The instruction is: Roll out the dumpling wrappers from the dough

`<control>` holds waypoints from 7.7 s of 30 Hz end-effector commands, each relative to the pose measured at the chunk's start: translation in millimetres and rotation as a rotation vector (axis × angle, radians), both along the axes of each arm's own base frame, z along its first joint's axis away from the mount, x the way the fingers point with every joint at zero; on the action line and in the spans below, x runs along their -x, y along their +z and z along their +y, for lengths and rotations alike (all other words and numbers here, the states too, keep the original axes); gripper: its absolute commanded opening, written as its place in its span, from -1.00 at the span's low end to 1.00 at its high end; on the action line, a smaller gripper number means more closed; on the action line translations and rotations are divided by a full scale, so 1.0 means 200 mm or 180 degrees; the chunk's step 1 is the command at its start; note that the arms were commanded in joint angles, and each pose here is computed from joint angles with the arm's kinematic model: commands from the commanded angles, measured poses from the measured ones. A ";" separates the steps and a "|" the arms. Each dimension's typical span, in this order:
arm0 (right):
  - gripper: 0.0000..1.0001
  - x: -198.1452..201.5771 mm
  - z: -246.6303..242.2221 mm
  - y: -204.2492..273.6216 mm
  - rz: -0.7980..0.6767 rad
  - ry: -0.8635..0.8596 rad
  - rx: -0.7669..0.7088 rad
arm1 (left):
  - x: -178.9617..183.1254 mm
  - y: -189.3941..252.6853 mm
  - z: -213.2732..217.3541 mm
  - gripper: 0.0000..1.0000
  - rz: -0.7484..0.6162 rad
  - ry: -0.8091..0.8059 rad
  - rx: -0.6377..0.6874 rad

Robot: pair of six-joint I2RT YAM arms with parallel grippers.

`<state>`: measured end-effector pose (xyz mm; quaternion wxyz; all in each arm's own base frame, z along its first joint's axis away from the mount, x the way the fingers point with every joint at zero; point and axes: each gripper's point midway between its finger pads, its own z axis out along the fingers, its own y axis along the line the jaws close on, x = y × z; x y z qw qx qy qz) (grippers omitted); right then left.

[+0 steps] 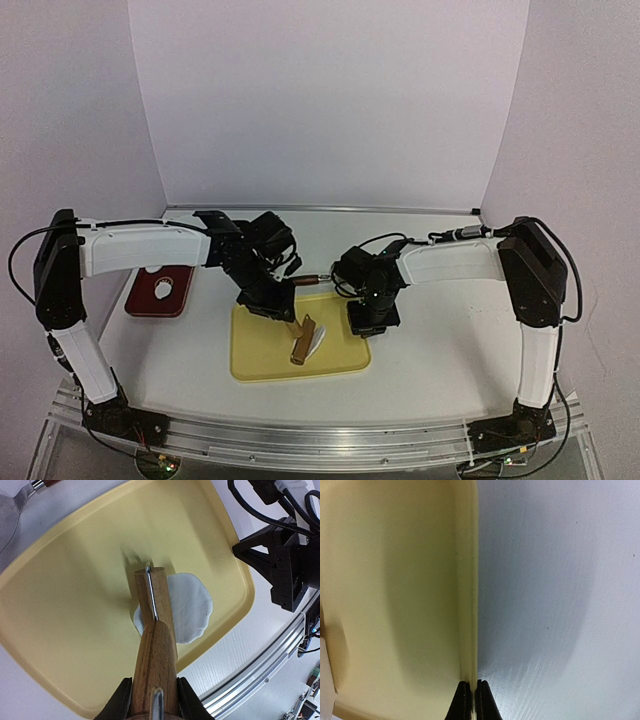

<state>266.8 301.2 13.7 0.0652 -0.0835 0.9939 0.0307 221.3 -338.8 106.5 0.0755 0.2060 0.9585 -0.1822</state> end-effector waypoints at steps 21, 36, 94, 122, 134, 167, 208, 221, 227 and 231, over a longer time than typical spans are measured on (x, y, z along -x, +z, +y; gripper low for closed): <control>-1.00 0.01 -0.06 0.13 -0.0119 -0.0016 0.0084 | -0.02 -0.28 0.58 -1.00 0.0115 0.0255 -0.1458; -1.00 0.01 -0.06 0.14 -0.0119 -0.0022 0.0085 | -0.03 -0.28 0.61 -1.00 0.0119 0.0277 -0.1489; -1.00 0.00 -0.04 0.11 -0.0071 0.0008 0.0086 | -0.02 0.33 -0.12 -1.00 -0.0474 -0.0310 0.0740; -1.00 -0.03 -0.03 0.15 -0.0173 0.0637 0.0057 | 0.08 0.33 -0.07 -1.00 -0.0474 -0.0941 0.0285; -1.00 -0.15 0.08 0.17 -0.0208 0.1444 -0.0252 | 0.07 0.35 -0.09 -1.00 -0.0513 -0.0937 0.0389; 0.15 0.35 -0.16 0.29 0.0353 -0.2226 -0.1254 | -0.07 0.68 0.13 -1.00 -0.0582 -0.0001 0.0832; -0.61 0.35 0.05 -0.01 0.0288 -0.2364 -0.0348 | 0.03 0.57 0.17 -1.00 -0.0576 -0.0480 0.0931; -0.95 0.13 0.02 0.04 0.0033 -0.1562 -0.0332 | -0.02 0.54 0.08 -1.00 -0.0427 -0.0475 0.1053; -1.00 -0.05 0.02 0.09 0.0021 -0.1076 -0.0444 | -0.06 0.50 -0.03 -1.00 -0.0161 -0.0405 0.1170; -1.00 -0.18 0.07 0.12 0.0014 -0.0684 -0.0565 | -0.13 0.50 -0.11 -1.00 -0.0098 -0.0313 0.1216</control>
